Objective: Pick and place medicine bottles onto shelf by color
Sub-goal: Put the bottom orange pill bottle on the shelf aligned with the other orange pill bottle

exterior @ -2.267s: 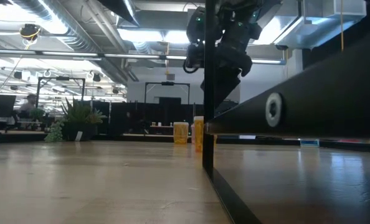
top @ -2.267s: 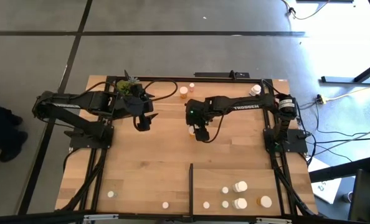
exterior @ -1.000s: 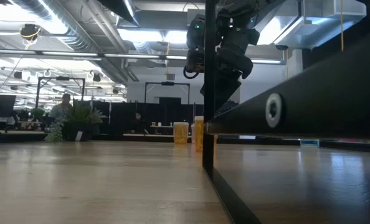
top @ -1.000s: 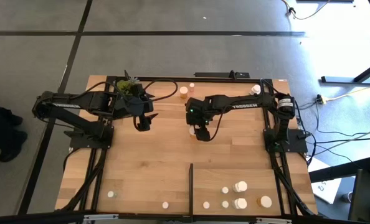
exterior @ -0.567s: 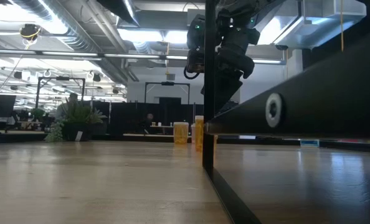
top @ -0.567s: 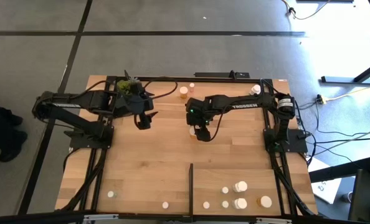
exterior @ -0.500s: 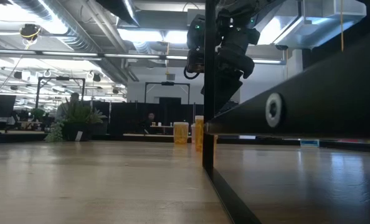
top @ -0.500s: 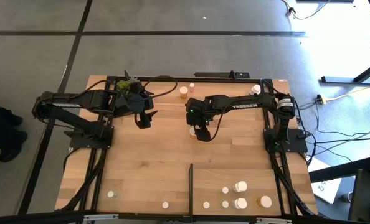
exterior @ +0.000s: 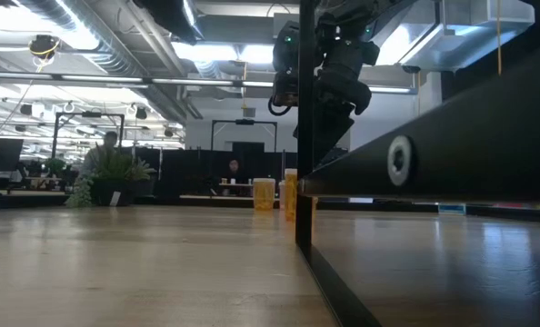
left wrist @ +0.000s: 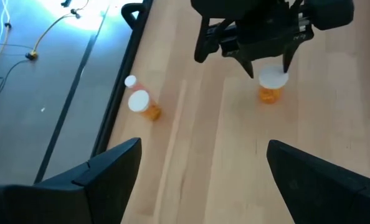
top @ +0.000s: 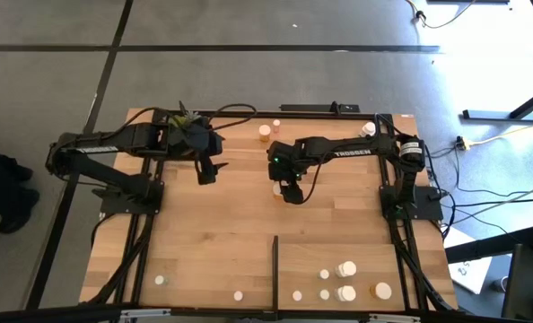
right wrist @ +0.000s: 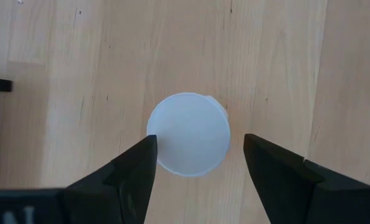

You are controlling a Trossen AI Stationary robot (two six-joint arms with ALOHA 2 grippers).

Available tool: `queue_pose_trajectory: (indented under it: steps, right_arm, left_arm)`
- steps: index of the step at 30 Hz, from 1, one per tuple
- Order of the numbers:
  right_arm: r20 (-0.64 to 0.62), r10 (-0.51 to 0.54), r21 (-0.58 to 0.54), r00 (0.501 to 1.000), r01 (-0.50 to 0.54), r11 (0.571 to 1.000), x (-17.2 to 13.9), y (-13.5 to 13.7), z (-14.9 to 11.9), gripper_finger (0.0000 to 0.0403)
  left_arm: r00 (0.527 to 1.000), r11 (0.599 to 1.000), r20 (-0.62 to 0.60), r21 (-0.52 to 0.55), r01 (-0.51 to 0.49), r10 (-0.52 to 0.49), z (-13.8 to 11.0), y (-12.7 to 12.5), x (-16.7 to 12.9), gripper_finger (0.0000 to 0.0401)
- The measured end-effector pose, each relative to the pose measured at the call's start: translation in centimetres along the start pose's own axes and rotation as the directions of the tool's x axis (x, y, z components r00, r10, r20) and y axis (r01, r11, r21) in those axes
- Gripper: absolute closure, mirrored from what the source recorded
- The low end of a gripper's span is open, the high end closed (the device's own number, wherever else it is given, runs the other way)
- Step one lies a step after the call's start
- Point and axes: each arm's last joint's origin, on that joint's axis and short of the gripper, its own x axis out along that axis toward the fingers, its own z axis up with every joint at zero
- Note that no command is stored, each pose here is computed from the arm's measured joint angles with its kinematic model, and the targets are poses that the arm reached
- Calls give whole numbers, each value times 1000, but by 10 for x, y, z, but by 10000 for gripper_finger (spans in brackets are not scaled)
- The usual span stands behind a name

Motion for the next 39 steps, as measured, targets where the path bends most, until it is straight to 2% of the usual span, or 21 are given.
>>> queue_pose_trajectory:
  steps: [18, 39]
  right_arm:
    - [51, -15, -12, 999, 15, 1000, 0, -1, 5, 161]
    - [46, -34, -14, 998, 35, 999, 0, -1, 5, 161]
  left_arm:
    - [1000, 1000, 1, -28, 1, -1, 0, 0, 0, 60]
    - [1000, 1000, 1, -29, 1, -1, 0, 0, 0, 60]
